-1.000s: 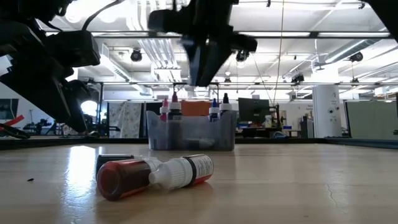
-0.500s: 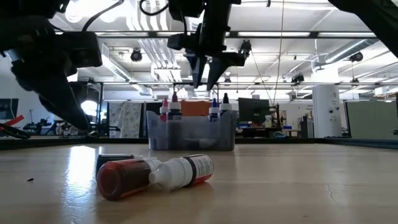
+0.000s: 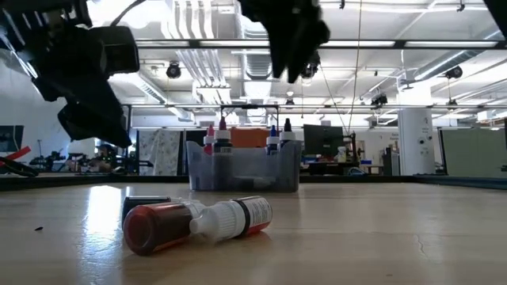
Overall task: Pick & Place food coloring
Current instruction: Put the small purple food coloring bottle into the black bin
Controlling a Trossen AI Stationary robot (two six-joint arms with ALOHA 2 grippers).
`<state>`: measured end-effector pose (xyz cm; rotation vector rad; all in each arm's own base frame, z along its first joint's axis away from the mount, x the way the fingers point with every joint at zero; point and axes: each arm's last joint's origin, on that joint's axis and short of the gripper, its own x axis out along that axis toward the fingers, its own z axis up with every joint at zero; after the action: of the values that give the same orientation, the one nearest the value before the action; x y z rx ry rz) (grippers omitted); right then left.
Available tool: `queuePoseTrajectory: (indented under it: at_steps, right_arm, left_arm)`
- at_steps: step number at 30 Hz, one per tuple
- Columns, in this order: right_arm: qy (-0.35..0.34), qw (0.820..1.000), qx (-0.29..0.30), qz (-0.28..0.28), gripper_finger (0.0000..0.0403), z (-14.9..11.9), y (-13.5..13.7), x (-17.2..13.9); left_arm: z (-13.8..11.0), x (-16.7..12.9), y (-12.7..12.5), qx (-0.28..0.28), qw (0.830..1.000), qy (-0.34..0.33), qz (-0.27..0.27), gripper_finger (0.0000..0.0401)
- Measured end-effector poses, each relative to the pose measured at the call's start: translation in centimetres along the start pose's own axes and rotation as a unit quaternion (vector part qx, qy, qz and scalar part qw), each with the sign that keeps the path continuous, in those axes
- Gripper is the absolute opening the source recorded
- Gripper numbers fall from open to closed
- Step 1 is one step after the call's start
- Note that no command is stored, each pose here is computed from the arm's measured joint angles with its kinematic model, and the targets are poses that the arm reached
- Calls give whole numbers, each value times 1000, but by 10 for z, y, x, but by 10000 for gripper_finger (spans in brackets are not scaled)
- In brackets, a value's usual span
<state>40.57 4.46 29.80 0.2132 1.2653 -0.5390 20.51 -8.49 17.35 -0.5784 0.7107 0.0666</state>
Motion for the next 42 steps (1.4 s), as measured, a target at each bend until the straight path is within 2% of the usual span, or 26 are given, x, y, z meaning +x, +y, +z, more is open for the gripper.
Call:
queuePoseTrajectory:
  at_steps: [5, 10, 16, 20, 23, 31, 37, 42]
  right_arm:
    - [51, 997, -49, 11, 253, -40, 37, 10]
    - [82, 996, -46, 3, 247, -76, 59, 33]
    - [93, 995, -26, 24, 246, -113, 66, 42]
    - [80, 996, 6, 44, 246, -131, 59, 37]
    - [68, 996, 33, 52, 246, -142, 50, 32]
    - [56, 996, 50, 46, 246, -156, 29, 28]
    - [64, 996, 55, 36, 246, -160, 28, 35]
    - [55, 996, 52, 49, 246, -159, 30, 37]
  left_arm:
    - [10, 8, -14, -15, 1000, -6, -8, 206]
    - [37, 28, -41, -26, 999, 29, -11, 206]
    - [61, 58, -57, 8, 984, 154, 87, 206]
    - [72, 76, -69, 26, 975, 194, 102, 206]
    - [77, 93, -79, 30, 975, 203, 91, 206]
    - [71, 124, -91, 35, 965, 237, 106, 206]
    - [59, 138, -104, 33, 959, 261, 101, 206]
    - [55, 142, -112, 26, 958, 266, 103, 206]
